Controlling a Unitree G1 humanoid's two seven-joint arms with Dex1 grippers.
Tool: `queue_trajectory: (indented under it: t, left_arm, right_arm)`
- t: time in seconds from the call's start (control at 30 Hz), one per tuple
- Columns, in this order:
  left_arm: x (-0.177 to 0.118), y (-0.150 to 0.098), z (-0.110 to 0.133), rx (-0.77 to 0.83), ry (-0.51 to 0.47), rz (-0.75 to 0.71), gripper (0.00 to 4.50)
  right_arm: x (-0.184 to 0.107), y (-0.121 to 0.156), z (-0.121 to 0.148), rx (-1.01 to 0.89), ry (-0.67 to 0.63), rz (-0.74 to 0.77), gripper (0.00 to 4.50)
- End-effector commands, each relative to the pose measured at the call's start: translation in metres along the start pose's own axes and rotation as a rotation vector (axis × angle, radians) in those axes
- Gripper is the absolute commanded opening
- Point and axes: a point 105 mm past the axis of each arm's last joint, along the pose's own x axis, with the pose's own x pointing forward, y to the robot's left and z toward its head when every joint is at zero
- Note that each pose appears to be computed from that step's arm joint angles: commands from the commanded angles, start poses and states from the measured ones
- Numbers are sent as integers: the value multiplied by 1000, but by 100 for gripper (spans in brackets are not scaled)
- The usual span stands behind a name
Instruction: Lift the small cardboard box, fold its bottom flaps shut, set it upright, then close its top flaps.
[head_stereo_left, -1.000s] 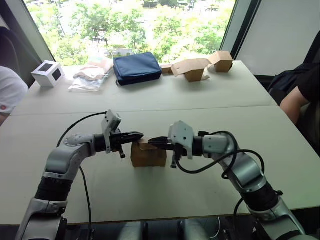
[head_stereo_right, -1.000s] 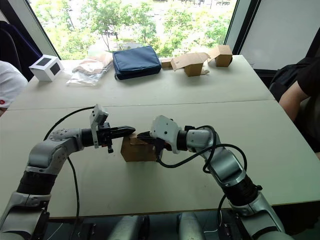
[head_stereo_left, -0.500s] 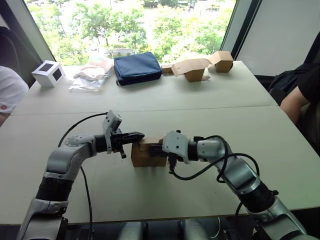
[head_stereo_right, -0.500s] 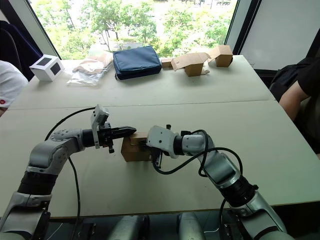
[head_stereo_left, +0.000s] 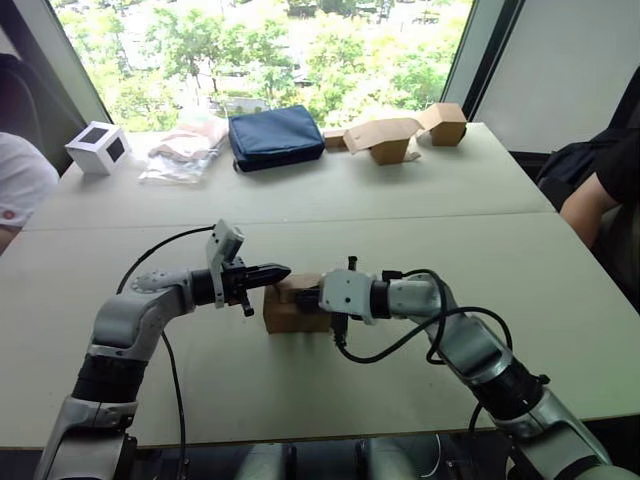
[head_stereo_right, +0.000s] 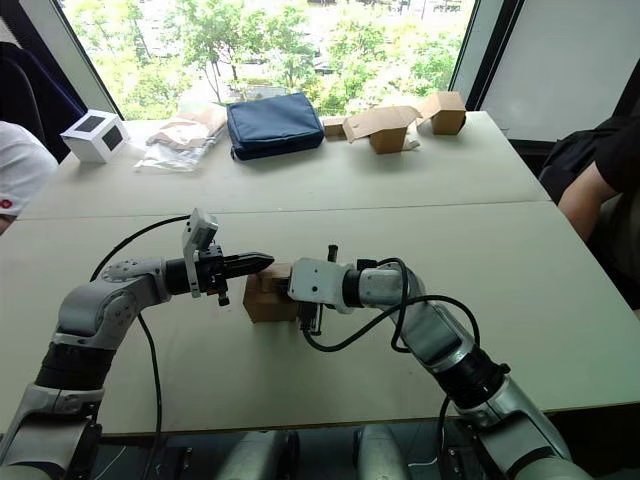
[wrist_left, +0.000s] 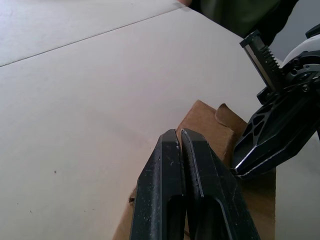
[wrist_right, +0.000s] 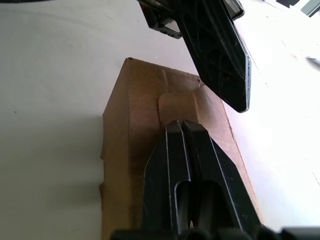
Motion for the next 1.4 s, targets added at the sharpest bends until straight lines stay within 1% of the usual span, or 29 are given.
queue_trajectory:
  t: [0.03, 0.1, 0.23, 0.47, 0.57, 0.7, 1.0, 1.13, 1.23, 1.4]
  left_arm:
    - [-2, -4, 10, 45, -19, -6, 9]
    - [-3, -3, 9, 46, -16, 0, 9]
    - [-5, 0, 10, 49, -22, 13, 9]
    - [-5, 3, 13, 42, -37, 26, 9]
    - [-4, 3, 12, 37, -36, 27, 9]
    - [-2, 3, 11, 23, -38, 26, 9]
    - [-2, 2, 7, 6, -42, 28, 9]
    - [-1, 2, 7, -1, -43, 28, 9]
    - [-1, 0, 4, 3, -36, 21, 9]
    - [1, -8, -6, 60, 35, -12, 9]
  right_arm:
    - [0, 0, -6, 0, 27, -13, 0]
    - [0, 0, -2, 24, 3, -16, 0]
    - [-6, 1, 14, 93, -88, 3, 0]
    - [-12, 7, 26, 110, -146, 44, 0]
    - [-9, 6, 23, 102, -126, 35, 0]
    - [-3, 3, 11, 78, -62, 13, 0]
    - [2, -2, 1, 32, -6, -21, 0]
    - [2, -4, -5, -39, 34, -34, 0]
    - [3, -2, -4, -28, 22, -33, 0]
    - [-2, 2, 10, 70, -62, -10, 0]
